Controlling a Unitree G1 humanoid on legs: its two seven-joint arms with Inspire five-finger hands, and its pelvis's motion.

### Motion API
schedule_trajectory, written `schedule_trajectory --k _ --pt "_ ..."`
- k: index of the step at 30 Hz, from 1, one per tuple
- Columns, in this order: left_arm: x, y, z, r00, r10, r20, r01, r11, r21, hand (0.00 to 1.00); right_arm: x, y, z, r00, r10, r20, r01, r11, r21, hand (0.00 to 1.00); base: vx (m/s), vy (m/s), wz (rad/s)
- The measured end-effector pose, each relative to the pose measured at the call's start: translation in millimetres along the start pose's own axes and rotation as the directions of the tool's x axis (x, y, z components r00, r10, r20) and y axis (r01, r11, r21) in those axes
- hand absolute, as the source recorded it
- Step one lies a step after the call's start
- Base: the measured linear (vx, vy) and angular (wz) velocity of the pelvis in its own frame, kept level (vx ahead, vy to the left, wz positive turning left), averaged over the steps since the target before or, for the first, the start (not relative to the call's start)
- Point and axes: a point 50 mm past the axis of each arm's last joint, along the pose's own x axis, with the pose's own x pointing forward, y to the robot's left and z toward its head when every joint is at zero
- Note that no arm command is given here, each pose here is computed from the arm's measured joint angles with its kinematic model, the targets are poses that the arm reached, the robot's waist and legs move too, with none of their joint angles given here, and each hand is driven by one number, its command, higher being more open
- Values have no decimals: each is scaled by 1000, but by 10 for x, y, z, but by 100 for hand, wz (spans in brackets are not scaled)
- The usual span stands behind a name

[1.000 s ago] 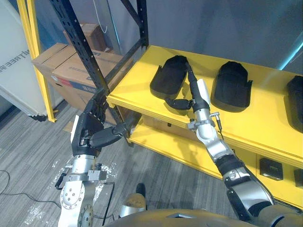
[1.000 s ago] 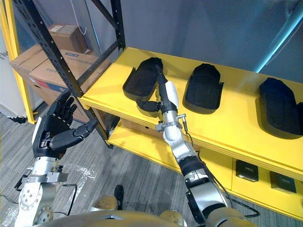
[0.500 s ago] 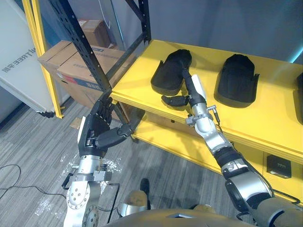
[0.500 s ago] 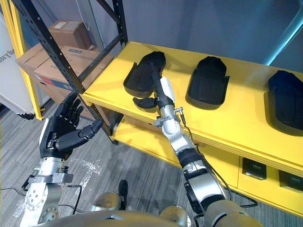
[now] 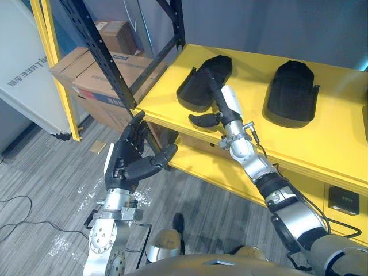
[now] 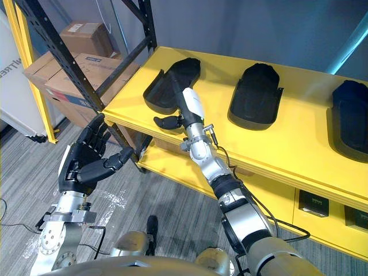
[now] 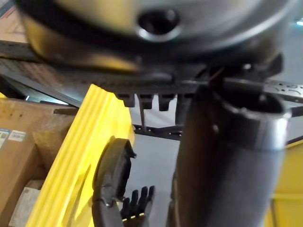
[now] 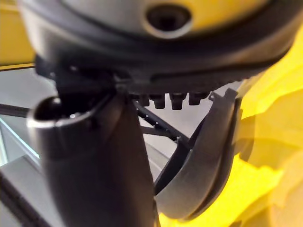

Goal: Walk over and take three plastic housings, then place them on the shelf

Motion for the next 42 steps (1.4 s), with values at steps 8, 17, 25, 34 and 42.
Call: schedule_trajectory --k 8,17,25,34,42 --pt "9 -107 -59 999 -5 -32 4 999 -34 100 82 -189 -74 979 -182 -91 173 980 -102 100 3 -2 -1" --pt "6 -147 -95 998 -6 -60 3 999 -46 100 155 -234 276 973 -176 147 188 980 -72 100 1 -1 0" --pt "5 -154 -97 998 -28 -62 25 999 -45 100 2 140 683 886 60 459 3 991 -136 100 0 0 0" --pt "-7 -137 -100 996 -45 -73 42 999 -31 100 -13 101 787 855 5 519 67 991 -119 100 -4 3 3" --pt "-9 -153 -122 993 -67 -95 64 997 -34 100 35 171 616 906 60 420 64 959 -277 100 0 0 0"
